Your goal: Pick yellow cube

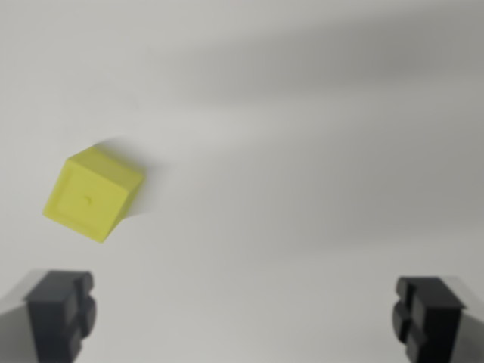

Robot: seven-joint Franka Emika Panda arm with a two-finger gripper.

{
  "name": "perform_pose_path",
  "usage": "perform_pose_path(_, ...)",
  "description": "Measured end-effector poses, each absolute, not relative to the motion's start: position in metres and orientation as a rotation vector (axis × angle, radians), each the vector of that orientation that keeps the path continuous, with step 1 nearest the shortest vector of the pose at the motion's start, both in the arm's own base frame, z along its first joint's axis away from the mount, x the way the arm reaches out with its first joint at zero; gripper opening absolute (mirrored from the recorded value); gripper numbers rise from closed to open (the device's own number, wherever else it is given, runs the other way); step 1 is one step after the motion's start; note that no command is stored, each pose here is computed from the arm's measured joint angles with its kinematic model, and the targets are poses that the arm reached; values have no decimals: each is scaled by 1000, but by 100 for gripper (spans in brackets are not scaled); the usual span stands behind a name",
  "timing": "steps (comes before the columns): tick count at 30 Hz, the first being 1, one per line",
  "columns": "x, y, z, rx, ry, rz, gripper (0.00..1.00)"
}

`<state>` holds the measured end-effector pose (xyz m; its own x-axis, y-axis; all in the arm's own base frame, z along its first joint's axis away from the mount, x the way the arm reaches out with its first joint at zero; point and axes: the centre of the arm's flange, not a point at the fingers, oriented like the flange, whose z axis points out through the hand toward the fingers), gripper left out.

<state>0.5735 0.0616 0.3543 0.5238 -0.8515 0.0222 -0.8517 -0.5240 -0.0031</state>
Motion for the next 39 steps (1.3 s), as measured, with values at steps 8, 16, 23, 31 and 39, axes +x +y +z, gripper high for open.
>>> perform_pose_path(8,571,76,334,2693,-1603,30,100)
perform_pose_path(16,570,91,314,2649,-1676,27,100)
perform_pose_path(23,568,104,297,2608,-1740,24,100)
perform_pose_path(31,566,118,277,2560,-1811,21,100)
perform_pose_path(39,564,133,257,2510,-1881,17,100)
